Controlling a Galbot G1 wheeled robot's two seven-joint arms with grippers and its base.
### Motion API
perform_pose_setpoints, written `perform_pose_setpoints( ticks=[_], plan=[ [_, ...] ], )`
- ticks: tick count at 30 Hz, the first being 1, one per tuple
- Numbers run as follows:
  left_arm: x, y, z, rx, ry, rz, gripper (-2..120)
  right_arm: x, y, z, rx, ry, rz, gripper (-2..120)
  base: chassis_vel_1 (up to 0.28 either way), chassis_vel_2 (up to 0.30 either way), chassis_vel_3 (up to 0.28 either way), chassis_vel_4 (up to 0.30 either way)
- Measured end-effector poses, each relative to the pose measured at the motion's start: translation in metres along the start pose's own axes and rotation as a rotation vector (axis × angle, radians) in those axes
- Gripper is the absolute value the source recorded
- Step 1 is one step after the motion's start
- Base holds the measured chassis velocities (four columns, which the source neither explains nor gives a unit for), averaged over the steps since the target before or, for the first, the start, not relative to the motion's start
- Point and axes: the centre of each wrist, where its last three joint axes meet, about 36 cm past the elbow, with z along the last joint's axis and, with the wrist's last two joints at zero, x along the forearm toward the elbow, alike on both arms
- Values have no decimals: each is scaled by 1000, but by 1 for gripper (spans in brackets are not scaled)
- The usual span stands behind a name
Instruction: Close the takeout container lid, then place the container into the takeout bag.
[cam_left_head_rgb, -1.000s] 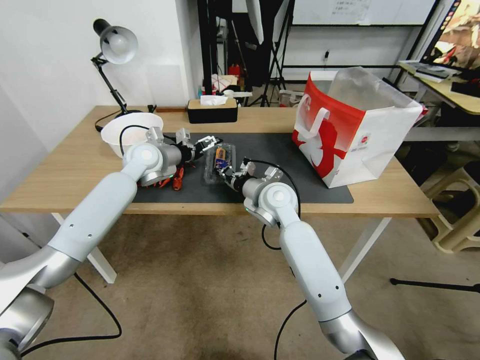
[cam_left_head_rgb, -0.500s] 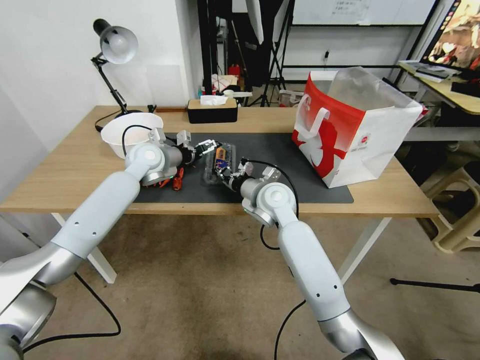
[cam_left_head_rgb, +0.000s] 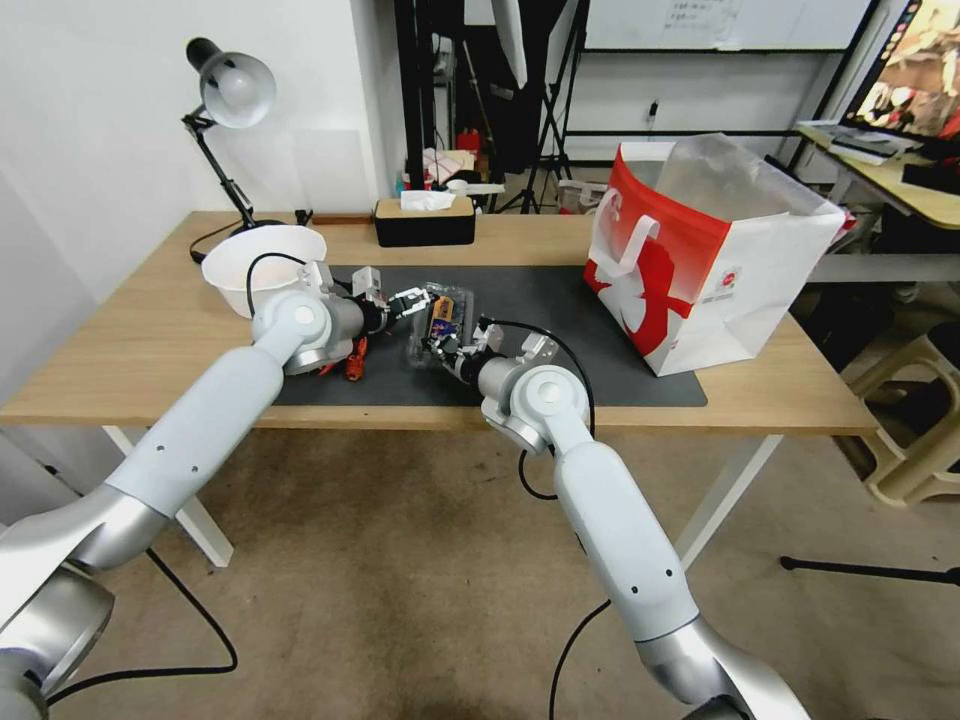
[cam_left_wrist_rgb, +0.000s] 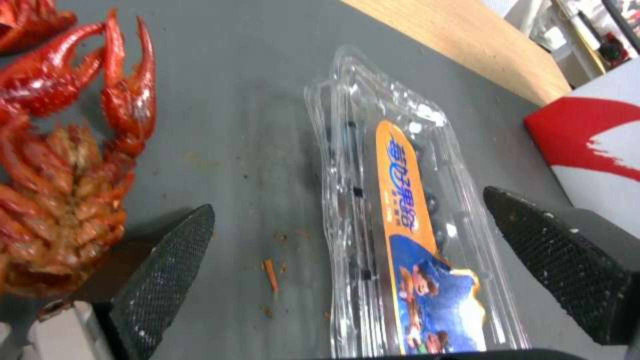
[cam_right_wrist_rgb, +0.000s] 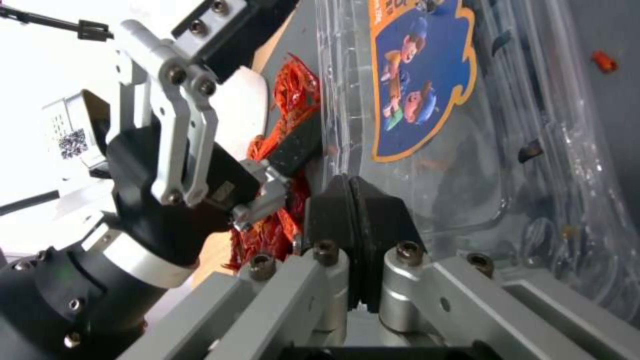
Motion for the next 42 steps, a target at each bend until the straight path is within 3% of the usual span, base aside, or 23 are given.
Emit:
perform_pose_setpoints(
  ticks=[20, 24, 26, 27, 29, 33, 42],
  plan=[
    [-1, -8, 1, -13, 74, 46, 97, 0, 0, 1, 4, 3, -1, 0, 0, 0, 0, 0],
    [-1, -9, 1, -14, 76, 48, 86, 0, 0, 1, 5, 4, -1, 0, 0, 0, 0, 0],
    [-2, -9, 1, -14, 76, 48, 86, 0, 0, 1, 5, 4, -1, 0, 0, 0, 0, 0],
    [-2, -9, 1, -16, 77, 46, 75, 0, 1, 2, 5, 5, -1, 0, 0, 0, 0, 0],
    [-3, -9, 1, -17, 78, 46, 72, -1, 1, 2, 5, 5, -1, 0, 0, 0, 0, 0],
    [-3, -9, 1, -22, 87, 44, 50, -1, 1, 3, 6, 7, -1, 0, 0, 0, 0, 0],
    [-3, -8, 2, -28, 90, 35, 22, -2, 0, 3, 6, 8, 0, 0, 0, 0, 0, 0]
  ],
)
